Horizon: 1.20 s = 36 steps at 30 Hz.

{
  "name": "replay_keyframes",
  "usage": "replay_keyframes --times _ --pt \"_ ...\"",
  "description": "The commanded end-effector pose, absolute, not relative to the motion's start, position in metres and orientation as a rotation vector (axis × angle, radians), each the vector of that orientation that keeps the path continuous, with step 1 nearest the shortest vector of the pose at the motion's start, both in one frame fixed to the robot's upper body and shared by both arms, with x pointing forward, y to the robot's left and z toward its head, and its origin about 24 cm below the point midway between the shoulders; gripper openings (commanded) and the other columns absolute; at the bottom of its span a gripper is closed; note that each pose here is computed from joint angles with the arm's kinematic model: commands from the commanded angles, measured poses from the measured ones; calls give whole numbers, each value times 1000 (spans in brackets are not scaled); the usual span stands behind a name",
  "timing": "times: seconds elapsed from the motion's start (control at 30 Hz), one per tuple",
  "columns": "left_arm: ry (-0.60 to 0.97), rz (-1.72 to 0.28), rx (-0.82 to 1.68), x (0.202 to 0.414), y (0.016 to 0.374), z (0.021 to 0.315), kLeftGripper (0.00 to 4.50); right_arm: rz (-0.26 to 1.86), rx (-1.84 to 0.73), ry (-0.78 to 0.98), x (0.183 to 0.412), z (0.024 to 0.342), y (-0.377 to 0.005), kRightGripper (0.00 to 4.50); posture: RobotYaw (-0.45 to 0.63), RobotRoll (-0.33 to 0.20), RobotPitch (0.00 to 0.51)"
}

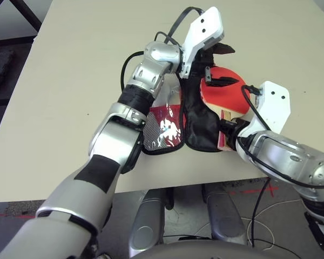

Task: Store the ping-pong paddle in its case and zip it.

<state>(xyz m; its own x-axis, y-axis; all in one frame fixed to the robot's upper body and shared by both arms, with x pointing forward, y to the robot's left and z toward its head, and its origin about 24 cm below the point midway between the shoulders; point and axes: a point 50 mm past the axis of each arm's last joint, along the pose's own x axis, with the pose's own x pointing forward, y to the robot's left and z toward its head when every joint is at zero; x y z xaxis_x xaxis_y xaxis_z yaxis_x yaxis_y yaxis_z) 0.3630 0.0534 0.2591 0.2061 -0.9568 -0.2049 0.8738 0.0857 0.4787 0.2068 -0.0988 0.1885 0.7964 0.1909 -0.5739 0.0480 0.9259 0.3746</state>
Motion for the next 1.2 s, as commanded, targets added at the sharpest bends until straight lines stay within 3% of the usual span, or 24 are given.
replay_keyframes --times 0.03,0.27,0.57,1.2 --pt "-120 -1387 587 355 65 255 4500 141 371 657 203 188 -91 1131 -300 0 289" --pt "-62 -1331 612 353 84 252 4500 177 337 635 209 192 -89 1131 -283 0 295" --pt "-75 -1306 589 353 81 253 4500 182 295 652 212 185 -94 1131 -269 0 303" --pt "-69 -1272 569 355 85 251 4500 217 273 689 243 189 -88 1131 -242 0 314"
